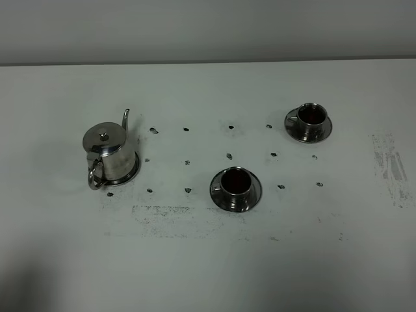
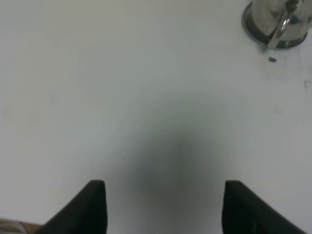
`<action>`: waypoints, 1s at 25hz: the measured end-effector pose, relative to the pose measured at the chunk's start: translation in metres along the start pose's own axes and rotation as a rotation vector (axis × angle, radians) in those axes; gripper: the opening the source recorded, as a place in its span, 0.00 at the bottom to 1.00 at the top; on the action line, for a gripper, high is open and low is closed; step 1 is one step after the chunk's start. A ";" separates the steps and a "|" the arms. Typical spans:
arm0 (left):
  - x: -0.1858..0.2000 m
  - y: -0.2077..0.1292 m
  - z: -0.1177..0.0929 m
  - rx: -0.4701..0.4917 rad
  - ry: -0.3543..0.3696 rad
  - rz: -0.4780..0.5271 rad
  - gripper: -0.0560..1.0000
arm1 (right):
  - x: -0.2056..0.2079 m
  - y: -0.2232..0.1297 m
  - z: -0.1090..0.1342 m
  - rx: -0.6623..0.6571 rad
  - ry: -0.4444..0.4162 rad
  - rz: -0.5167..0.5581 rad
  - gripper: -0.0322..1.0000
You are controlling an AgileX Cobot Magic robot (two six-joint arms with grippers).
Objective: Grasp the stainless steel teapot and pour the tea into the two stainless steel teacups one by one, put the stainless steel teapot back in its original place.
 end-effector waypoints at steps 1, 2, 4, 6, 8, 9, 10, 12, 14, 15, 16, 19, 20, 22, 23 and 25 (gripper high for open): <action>0.002 -0.001 0.000 0.002 -0.001 -0.019 0.54 | 0.000 0.000 0.000 0.000 0.000 0.000 0.27; 0.004 -0.002 0.001 0.004 -0.001 -0.039 0.54 | 0.000 0.000 0.000 0.000 0.000 0.000 0.27; 0.007 -0.003 0.001 0.008 -0.004 -0.067 0.54 | 0.000 0.000 0.000 0.000 0.000 0.000 0.27; 0.009 -0.004 0.002 0.009 -0.003 -0.085 0.54 | 0.000 0.000 0.000 0.000 0.000 0.000 0.27; 0.009 -0.004 0.002 0.009 -0.002 -0.086 0.54 | 0.000 0.000 0.000 0.000 0.000 0.000 0.27; 0.009 -0.004 0.002 0.009 -0.002 -0.086 0.54 | 0.000 0.000 0.000 0.000 0.000 0.000 0.27; 0.009 -0.004 0.002 0.009 -0.002 -0.086 0.54 | 0.000 0.000 0.000 0.000 0.000 0.000 0.27; 0.009 -0.004 0.002 0.009 -0.001 -0.086 0.54 | 0.000 0.000 0.000 0.000 0.000 0.000 0.27; 0.009 -0.004 0.002 0.009 -0.001 -0.086 0.54 | 0.000 0.000 0.000 0.000 0.000 0.000 0.27; 0.009 -0.004 0.002 0.008 -0.001 -0.086 0.54 | 0.000 0.000 0.000 0.000 0.000 0.000 0.27; 0.009 -0.004 0.002 0.008 -0.001 -0.086 0.54 | 0.000 0.000 0.000 0.000 0.000 0.000 0.27; 0.009 -0.004 0.002 0.008 -0.001 -0.086 0.54 | 0.000 0.000 0.000 0.000 0.000 0.000 0.27; 0.009 -0.004 0.002 0.008 -0.001 -0.086 0.54 | 0.000 0.000 0.000 0.000 0.000 0.000 0.27; 0.009 -0.004 0.002 0.008 -0.001 -0.086 0.54 | 0.000 0.000 0.000 0.000 0.000 0.000 0.27; 0.009 -0.004 0.002 0.008 -0.001 -0.086 0.54 | 0.000 0.000 0.000 0.000 0.000 0.000 0.27; 0.009 -0.004 0.002 0.008 -0.001 -0.086 0.54 | 0.000 0.000 0.000 0.000 0.000 0.000 0.27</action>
Point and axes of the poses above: a point on each arm's last joint axis where the gripper is mounted, x pointing back along that axis away from the gripper, z along the wrist's bending axis when the last joint is at zero, y = z × x, the point moved 4 cm from there along -x, pointing out along that axis toward the gripper, and after that the axes turned 4 degrees about -x, right-handed, at the moved point
